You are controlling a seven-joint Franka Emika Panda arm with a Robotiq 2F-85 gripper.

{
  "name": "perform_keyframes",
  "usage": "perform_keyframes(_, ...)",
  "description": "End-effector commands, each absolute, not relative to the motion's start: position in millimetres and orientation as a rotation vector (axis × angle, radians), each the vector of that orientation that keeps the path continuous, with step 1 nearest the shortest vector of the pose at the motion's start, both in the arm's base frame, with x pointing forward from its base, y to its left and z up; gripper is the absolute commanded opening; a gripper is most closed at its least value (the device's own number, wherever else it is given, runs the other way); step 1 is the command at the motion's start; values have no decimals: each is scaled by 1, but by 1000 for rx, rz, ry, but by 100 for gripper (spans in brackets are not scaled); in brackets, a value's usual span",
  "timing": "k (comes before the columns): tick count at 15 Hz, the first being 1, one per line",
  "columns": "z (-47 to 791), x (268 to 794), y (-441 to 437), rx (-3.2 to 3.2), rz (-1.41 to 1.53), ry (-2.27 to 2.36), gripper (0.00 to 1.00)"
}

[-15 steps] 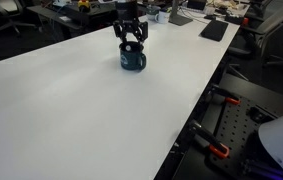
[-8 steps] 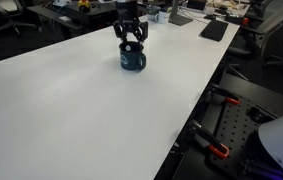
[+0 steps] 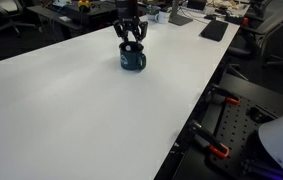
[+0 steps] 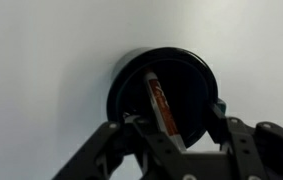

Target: Remove the marker from the mug.

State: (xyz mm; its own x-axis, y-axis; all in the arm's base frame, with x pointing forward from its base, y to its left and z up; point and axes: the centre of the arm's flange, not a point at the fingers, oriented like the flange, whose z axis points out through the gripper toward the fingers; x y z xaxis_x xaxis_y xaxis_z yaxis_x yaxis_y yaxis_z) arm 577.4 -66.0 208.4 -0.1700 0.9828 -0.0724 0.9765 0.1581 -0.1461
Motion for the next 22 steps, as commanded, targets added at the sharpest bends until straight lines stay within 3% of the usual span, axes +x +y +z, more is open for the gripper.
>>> perform_keyframes(1,219,570,-65,-1979,220,-2395,47)
perform_keyframes(3,217,570,-65,-1974,215,-2402,46)
perform_keyframes(7,210,569,-63,-1959,227,-2400,53)
perform_keyframes(9,205,568,-61,-1946,235,-2400,52)
perform_keyframes(12,202,568,-59,-1914,236,-2420,41)
perform_keyframes(18,187,565,-56,-1872,258,-2422,43)
perform_keyframes(21,180,563,-54,-1855,272,-2422,31)
perform_keyframes(22,177,563,-54,-1847,278,-2421,13)
